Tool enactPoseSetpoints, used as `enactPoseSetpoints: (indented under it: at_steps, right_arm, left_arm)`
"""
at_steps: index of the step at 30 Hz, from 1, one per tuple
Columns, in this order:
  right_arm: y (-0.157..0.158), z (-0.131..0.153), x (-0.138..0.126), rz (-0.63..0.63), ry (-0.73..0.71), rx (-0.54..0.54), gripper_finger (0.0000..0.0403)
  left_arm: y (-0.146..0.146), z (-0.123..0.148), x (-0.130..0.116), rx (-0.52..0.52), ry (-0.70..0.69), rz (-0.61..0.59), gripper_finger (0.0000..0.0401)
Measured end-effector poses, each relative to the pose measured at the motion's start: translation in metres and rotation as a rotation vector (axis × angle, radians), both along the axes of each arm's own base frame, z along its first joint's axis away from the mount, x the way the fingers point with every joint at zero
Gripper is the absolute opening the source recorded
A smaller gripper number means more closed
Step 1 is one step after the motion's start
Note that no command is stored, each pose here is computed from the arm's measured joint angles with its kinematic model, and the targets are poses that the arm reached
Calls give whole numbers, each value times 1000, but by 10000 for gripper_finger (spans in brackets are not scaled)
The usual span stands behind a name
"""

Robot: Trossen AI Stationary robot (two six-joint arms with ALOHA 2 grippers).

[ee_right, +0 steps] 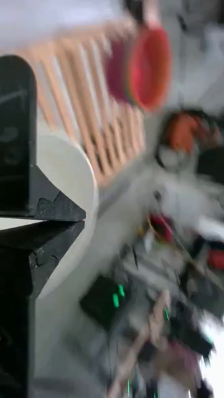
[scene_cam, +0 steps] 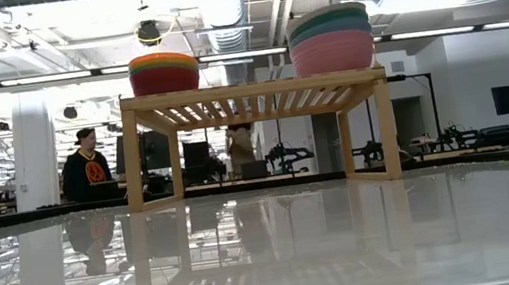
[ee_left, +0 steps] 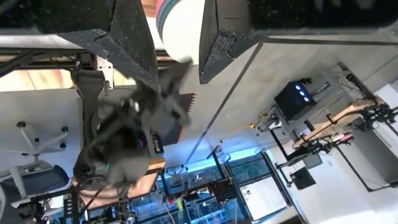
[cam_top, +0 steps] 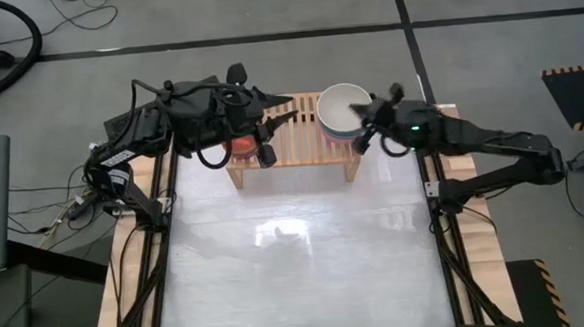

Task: Place and stack bowls onto a shelf
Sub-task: Return to Home Position

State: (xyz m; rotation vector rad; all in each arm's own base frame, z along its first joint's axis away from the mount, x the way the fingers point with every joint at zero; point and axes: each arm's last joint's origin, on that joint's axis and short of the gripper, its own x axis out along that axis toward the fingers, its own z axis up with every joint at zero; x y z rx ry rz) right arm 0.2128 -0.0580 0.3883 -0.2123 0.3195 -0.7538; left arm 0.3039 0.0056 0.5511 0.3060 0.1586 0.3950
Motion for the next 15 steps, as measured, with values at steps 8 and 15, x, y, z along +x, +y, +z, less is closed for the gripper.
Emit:
enactPoseSetpoints:
  at_steps: [8, 15]
  right_arm:
    - [7, 36, -62, -66, -236, -32, 20]
    - [30, 56, -130, 116, -498, 39, 54]
  left_arm:
    - [-13, 4, -1, -75, -58, -110, 103]
    - [-41, 21, -42, -147, -113, -165, 74]
